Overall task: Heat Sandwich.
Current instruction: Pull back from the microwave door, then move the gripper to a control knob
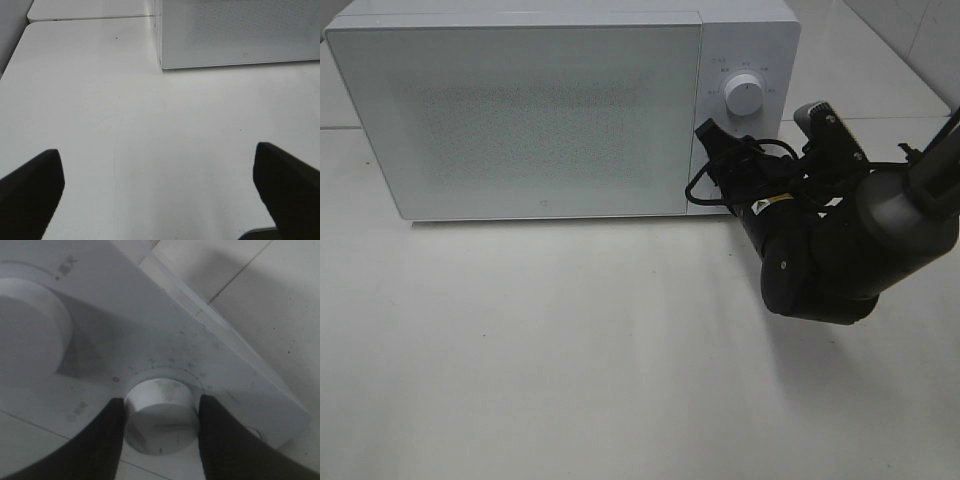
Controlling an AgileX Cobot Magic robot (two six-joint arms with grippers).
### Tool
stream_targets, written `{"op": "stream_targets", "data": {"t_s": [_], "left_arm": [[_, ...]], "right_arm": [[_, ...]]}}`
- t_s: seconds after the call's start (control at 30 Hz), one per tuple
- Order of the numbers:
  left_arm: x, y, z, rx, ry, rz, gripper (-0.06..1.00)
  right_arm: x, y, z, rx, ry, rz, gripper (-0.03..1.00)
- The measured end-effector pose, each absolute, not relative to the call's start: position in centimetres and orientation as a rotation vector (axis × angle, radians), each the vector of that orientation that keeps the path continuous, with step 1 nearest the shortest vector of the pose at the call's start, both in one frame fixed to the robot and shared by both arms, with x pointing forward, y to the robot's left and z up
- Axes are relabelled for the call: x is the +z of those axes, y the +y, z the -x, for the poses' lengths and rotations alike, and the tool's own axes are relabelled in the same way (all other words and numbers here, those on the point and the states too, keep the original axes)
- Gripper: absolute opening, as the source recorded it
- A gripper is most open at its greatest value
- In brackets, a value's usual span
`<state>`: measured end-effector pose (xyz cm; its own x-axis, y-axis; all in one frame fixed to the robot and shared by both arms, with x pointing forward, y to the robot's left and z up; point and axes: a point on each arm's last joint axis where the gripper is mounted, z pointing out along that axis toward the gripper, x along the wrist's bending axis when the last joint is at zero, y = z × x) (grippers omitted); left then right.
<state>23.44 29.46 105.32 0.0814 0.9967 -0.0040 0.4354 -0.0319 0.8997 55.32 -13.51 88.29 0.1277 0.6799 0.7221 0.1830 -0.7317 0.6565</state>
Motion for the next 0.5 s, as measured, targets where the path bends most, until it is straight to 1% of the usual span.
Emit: {"op": "stream_targets", "data": {"t_s": [0.13, 0.33, 0.5], "left_arm": [[105.32, 29.46, -23.44, 0.910, 1.461, -1.581, 0.97], [105.32, 29.46, -23.44, 0.910, 1.461, -1.581, 0.97], [105.32, 29.46, -23.44, 0.910, 1.461, -1.581, 0.97]], "right_arm": [[88.26, -13.57, -55.31, 1.749, 0.636, -2.156, 0.43], [88.26, -13.57, -55.31, 1.822, 0.489, -2.254, 0.43], [88.24, -13.59, -55.29, 1.916, 0.256, -2.385, 0.43]]}}
